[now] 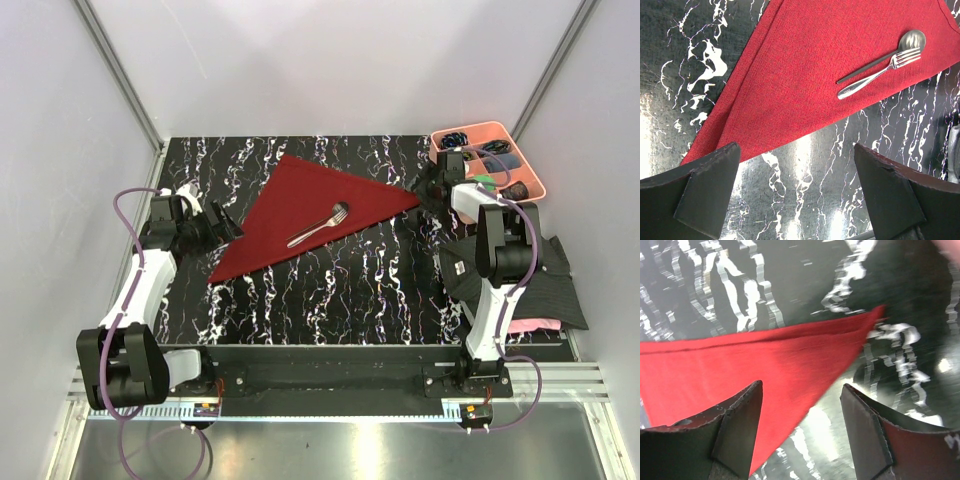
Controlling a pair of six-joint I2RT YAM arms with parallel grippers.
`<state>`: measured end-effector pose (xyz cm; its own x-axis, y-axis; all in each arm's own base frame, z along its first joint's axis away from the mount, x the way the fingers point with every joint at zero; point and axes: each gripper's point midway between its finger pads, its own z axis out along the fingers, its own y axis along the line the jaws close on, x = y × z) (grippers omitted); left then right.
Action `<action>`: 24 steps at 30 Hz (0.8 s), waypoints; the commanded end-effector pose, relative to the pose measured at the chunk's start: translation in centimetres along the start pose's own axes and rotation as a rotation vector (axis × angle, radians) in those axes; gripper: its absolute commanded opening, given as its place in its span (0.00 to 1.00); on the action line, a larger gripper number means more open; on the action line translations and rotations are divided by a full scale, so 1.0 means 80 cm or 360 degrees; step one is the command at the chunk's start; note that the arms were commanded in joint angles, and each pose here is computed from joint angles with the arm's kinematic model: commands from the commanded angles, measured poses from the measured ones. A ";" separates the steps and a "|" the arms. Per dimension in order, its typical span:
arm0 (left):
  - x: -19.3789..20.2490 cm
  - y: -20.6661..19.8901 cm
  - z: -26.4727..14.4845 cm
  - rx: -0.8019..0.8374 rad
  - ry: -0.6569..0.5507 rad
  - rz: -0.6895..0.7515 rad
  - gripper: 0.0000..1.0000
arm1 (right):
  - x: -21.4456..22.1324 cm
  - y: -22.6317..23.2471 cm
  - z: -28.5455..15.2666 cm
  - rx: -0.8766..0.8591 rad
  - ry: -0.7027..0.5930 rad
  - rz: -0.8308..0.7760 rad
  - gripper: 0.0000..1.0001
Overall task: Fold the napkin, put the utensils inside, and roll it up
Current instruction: Fold the napkin at the center of the board.
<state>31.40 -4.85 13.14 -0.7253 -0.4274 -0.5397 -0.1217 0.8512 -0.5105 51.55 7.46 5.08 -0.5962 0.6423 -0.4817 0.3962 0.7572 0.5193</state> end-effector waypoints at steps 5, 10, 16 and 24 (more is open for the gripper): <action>-0.011 -0.001 -0.001 0.0016 -0.0058 0.0022 0.99 | -0.026 -0.026 0.009 0.0038 -0.0067 0.0085 0.72; -0.009 -0.002 0.001 0.0022 -0.0049 0.0022 0.99 | -0.028 -0.034 0.013 0.0070 -0.0091 0.0094 0.72; -0.009 -0.001 0.000 0.0016 -0.0052 0.0023 0.99 | -0.021 -0.055 0.011 0.0174 -0.0123 0.0170 0.67; -0.009 -0.004 -0.001 0.0038 -0.0048 0.0023 0.99 | -0.020 -0.064 0.019 0.0209 -0.0144 0.0185 0.58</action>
<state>31.39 -4.87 13.14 -0.7258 -0.4273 -0.5391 -0.1212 0.8509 -0.5112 51.76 4.08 3.07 -0.5145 0.7057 -0.4872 0.4946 0.7083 0.5037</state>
